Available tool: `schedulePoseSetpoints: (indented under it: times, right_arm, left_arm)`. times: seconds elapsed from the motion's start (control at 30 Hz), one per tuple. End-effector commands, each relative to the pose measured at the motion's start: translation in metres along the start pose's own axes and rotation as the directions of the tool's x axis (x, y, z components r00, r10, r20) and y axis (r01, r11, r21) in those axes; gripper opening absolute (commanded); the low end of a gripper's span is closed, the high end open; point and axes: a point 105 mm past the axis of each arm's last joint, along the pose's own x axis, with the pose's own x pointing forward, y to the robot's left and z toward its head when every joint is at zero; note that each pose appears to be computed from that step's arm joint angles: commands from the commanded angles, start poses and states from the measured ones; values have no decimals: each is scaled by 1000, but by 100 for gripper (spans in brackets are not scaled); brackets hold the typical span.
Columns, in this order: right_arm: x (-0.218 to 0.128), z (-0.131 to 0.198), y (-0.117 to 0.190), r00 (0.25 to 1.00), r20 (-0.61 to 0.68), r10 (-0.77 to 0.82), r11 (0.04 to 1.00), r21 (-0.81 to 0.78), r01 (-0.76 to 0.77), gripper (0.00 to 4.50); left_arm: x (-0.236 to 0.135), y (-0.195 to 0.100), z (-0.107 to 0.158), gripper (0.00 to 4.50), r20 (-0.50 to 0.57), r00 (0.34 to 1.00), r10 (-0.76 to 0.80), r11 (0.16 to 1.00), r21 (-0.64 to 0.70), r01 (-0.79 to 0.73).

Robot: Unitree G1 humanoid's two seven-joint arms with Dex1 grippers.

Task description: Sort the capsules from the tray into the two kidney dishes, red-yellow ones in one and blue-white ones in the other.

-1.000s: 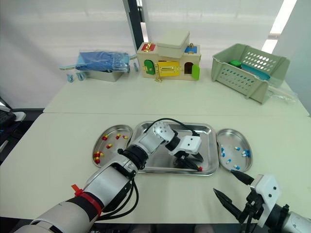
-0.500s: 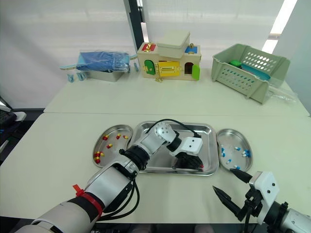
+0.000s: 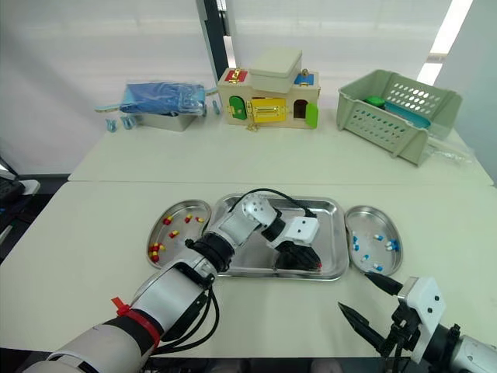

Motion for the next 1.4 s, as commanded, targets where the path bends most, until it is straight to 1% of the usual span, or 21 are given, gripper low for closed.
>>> schedulePoseSetpoints:
  times: [0.03,0.17,0.3,0.4,0.6,0.83,1.0,1.1,1.4]
  right_arm:
    - [-2,4,4,997,-1,76,995,-64,-76,450]
    - [1,2,4,989,-12,148,984,-94,-149,450]
    - [6,-3,7,973,-31,230,966,-111,-232,450]
    - [9,-10,4,960,-51,274,952,-127,-278,450]
    - [14,-20,1,944,-74,323,933,-144,-330,450]
    - [20,-17,-8,953,-41,301,944,-133,-304,450]
    - [25,-12,-8,957,-16,289,949,-130,-289,450]
    - [26,-11,-8,960,-7,279,952,-127,-277,450]
    - [23,-14,-9,967,0,254,961,-115,-252,450]
  left_arm:
    - [-39,5,14,3,77,989,126,992,-27,-124]
    - [-72,-7,5,3,54,967,250,965,-95,-244]
    - [-103,-21,-9,3,15,919,393,904,-191,-383]
    - [-127,-30,-13,3,0,857,515,826,-270,-496]
    - [-175,-45,-18,3,-53,700,712,634,-378,-675]
    - [-221,-88,-52,3,-235,571,786,446,-423,-789]
    - [-243,-106,-72,3,-316,489,813,327,-447,-833]
    - [-244,-112,-82,3,-339,470,815,290,-464,-837]
    - [-239,-110,-92,3,-348,468,812,274,-482,-832]
